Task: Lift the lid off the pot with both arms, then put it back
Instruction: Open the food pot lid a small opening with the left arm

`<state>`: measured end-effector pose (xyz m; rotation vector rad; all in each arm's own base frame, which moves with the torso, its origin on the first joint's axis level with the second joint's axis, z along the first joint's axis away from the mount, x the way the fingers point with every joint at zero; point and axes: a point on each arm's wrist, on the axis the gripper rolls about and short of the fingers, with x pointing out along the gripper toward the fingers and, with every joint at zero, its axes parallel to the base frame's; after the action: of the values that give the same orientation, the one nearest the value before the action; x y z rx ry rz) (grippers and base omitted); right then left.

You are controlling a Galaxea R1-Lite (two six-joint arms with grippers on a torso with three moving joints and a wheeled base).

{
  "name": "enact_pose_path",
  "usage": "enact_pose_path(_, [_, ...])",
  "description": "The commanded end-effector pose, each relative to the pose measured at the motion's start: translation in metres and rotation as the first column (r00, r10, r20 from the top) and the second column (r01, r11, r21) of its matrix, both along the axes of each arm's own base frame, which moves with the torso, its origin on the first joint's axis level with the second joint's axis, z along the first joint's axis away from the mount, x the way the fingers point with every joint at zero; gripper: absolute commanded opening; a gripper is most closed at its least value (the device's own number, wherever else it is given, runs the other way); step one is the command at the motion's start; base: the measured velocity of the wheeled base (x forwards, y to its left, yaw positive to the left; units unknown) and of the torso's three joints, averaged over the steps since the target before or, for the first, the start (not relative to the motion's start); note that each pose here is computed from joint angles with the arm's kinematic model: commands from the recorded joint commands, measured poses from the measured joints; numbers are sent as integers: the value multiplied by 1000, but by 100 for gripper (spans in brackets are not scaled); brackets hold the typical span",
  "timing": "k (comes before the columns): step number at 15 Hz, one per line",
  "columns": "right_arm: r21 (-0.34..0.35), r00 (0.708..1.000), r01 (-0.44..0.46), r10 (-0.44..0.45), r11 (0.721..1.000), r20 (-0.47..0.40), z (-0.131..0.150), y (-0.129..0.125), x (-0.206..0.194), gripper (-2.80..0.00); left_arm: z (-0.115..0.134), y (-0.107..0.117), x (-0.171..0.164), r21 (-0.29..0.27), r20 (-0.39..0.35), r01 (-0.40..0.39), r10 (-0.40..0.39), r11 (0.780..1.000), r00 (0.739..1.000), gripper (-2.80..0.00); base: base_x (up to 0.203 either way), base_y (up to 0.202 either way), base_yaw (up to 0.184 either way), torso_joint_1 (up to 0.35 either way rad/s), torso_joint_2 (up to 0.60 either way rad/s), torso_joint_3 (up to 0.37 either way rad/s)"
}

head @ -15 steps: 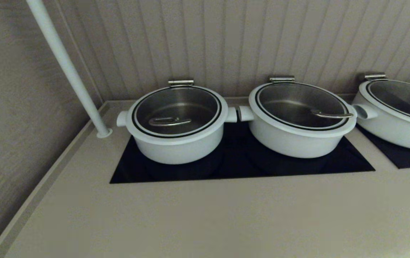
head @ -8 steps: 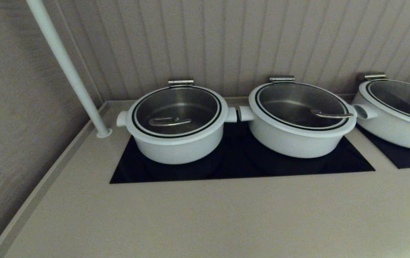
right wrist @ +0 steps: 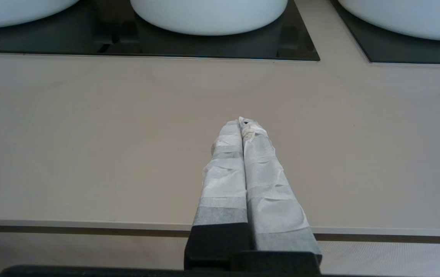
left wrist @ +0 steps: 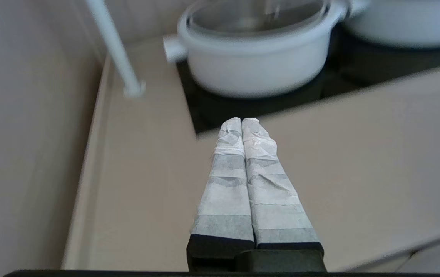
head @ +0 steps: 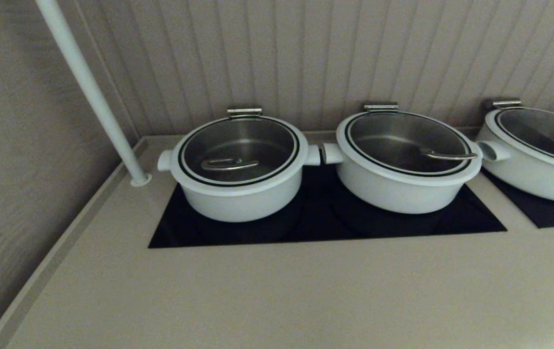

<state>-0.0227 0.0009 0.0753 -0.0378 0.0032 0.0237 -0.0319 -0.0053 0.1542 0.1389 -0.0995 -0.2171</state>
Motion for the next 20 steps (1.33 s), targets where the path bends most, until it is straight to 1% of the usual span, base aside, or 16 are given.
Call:
enact_pose_path(1, [0,1000,0,0,1000,1,0,0,0,-280,33,-1,17,-2,-58,35,-35,999,998,-280,0,0,0,0,0,0])
enact_pose_path(3, [0,1000,-2,2,1000,1,0,0,0,-280,52,-3,24,-1,-63,124,-124,992,990,-280,0,0,0,0,0,0])
enact_pose_path(5, [0,1000,-2,2,1000,1,0,0,0,-280,65,-4,33,-1,-79,204,-203,979,976,-280,0,0,0,0,0,0])
enact_pose_path(7, [0,1000,-1,1,1000,1,0,0,0,-280,76,-5,43,-6,-102,252,-251,968,962,-280,0,0,0,0,0,0])
enact_pose_path(10, [0,1000,-1,1,1000,1,0,0,0,-280,82,-6,66,-29,-176,313,-314,949,933,-280,0,0,0,0,0,0])
enact_pose_path(11, [0,1000,-1,1,1000,1,0,0,0,-280,81,-8,73,-39,-204,340,-341,940,918,-280,0,0,0,0,0,0])
enact_pose_path(12, [0,1000,-1,1,1000,1,0,0,0,-280,80,-10,81,-47,-231,380,-380,924,896,-280,0,0,0,0,0,0])
enact_pose_path(13, [0,1000,-2,2,1000,1,0,0,0,-280,80,-13,86,-54,-249,417,-417,907,874,-280,0,0,0,0,0,0])
enact_pose_path(15, [0,1000,-1,1,1000,1,0,0,0,-280,80,-20,98,-67,-293,493,-489,867,821,-280,0,0,0,0,0,0])
enact_pose_path(16, [0,1000,-1,1,1000,1,0,0,0,-280,81,-25,105,-69,-314,522,-515,850,797,-280,0,0,0,0,0,0])
enact_pose_path(17, [0,1000,-1,1,1000,1,0,0,0,-280,82,-29,115,-66,-337,543,-531,837,778,-280,0,0,0,0,0,0])
enact_pose_path(18, [0,1000,-1,1,1000,1,0,0,0,-280,82,-34,126,-58,-358,557,-538,828,763,-280,0,0,0,0,0,0])
enact_pose_path(20, [0,1000,-2,2,1000,1,0,0,0,-280,82,-44,149,-45,-372,582,-554,812,745,-280,0,0,0,0,0,0])
